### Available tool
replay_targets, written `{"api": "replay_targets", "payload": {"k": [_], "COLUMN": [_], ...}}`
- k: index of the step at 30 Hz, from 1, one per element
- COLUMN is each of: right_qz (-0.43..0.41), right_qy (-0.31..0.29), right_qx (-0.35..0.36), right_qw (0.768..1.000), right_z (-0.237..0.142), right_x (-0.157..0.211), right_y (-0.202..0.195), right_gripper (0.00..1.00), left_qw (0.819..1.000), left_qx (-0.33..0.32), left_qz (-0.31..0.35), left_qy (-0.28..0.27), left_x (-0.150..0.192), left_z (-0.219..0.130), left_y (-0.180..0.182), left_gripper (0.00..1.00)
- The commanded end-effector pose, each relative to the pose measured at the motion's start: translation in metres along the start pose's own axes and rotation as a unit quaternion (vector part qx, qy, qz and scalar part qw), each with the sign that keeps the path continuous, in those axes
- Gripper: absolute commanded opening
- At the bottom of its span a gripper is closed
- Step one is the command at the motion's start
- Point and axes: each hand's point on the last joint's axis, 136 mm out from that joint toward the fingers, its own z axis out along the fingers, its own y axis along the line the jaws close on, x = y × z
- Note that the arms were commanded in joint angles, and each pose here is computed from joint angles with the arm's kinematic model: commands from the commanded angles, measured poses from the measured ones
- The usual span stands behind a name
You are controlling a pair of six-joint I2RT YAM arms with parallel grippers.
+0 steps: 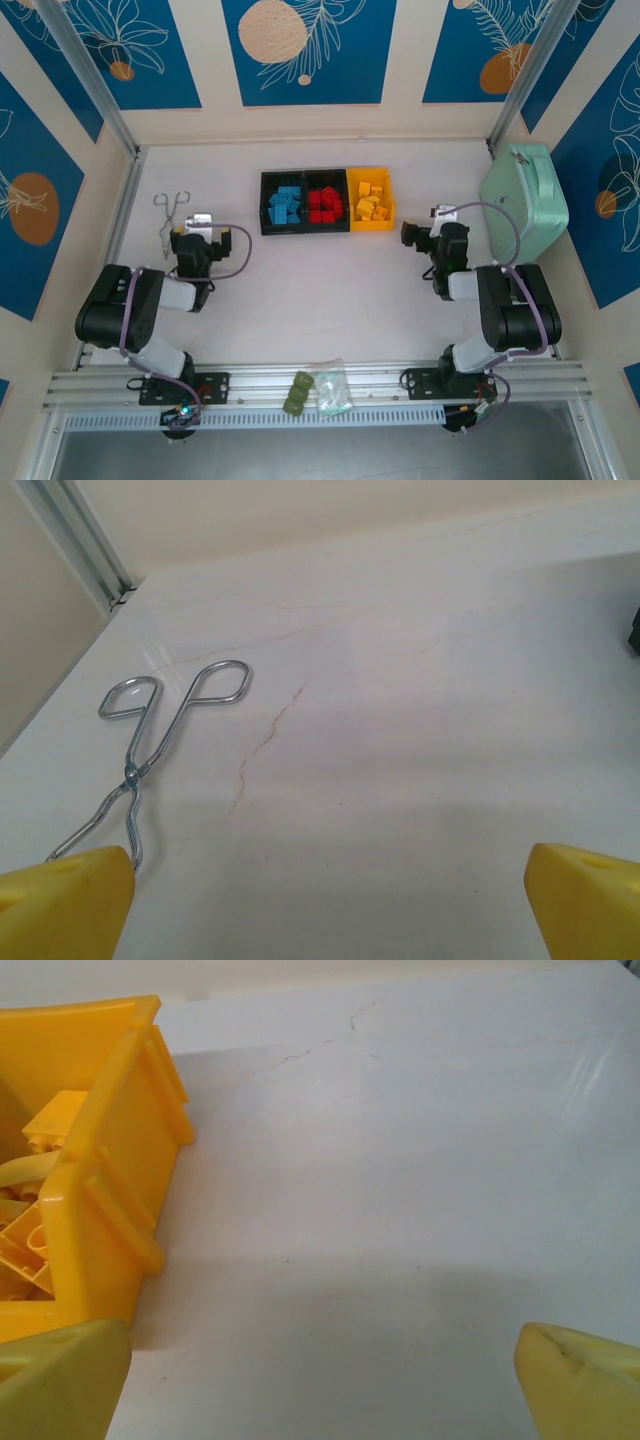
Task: Sort the legos into containers by color
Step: Reset both arms
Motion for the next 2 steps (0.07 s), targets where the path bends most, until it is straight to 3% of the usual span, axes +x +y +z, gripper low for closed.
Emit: {"api": "replay_targets", "payload": {"k": [1,2], "right_qz": [0.004,0.003], "right_qy": [-0.012,-0.015], "right_qx": [-0.024,-0.024], "right_qw": [1.000,1.000], "right_z": [0.0023,0.0017], "right_x": [-0.0117,-0.0122], "right_y": [0.0079,0.0084], "right_gripper": [0.99,0.99], "left_qw": [1.000,1.000], "left_qx": [0.004,0.004], "left_qz": [-0.003,-0.004], "left_qy": [-0.019,-0.019], "left_x": [-0.0085,-0.0087], "left_z": [0.0002,0.0002], "left_y": [-0.0014,-0.0010], "left_gripper": [0.99,0.99]}}
